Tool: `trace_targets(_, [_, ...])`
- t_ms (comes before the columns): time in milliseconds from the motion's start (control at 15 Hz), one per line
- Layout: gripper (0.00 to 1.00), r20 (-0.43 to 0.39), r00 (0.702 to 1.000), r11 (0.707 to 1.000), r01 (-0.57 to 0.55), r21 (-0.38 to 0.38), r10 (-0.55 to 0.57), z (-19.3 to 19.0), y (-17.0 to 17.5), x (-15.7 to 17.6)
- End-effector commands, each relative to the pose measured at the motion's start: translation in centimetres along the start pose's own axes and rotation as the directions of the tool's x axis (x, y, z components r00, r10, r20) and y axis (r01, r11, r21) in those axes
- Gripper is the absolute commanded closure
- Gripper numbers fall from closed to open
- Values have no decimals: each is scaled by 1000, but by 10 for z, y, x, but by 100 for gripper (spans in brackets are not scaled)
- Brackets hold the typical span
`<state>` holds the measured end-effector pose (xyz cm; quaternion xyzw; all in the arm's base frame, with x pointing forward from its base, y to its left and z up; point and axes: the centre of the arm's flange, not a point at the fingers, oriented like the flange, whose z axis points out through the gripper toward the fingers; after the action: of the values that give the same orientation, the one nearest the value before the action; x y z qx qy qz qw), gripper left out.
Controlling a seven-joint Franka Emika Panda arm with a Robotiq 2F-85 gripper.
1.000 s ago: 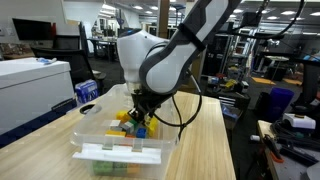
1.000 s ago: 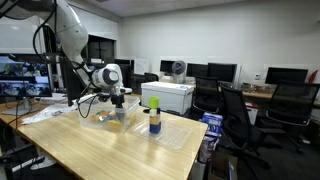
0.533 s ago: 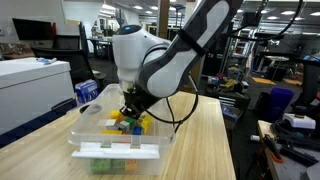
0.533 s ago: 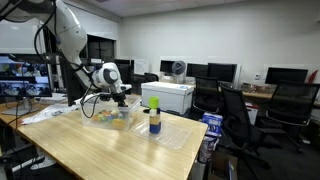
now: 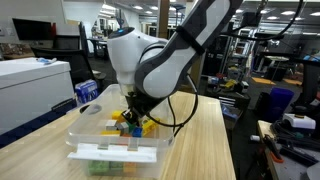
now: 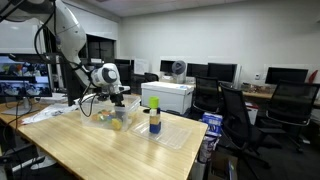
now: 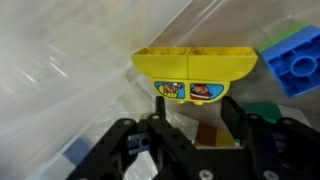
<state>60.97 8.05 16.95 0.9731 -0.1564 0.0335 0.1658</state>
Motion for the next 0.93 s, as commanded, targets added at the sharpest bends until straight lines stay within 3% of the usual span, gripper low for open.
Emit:
trace_targets(0, [8,49,999,1000,5,6,-5,-6,-2,-4])
trace_targets(200, [0,80,996,1000,25,13,-26,-4,-6,-8])
trace_targets(733, [0,274,952,990,121,72,-136,1,-10,-19])
trace_targets(800, [25,288,947,990,125,71,-141,3,-9,-20])
trace_targets(867, [27,293,946,990,124,67,-139,4,-9,-20])
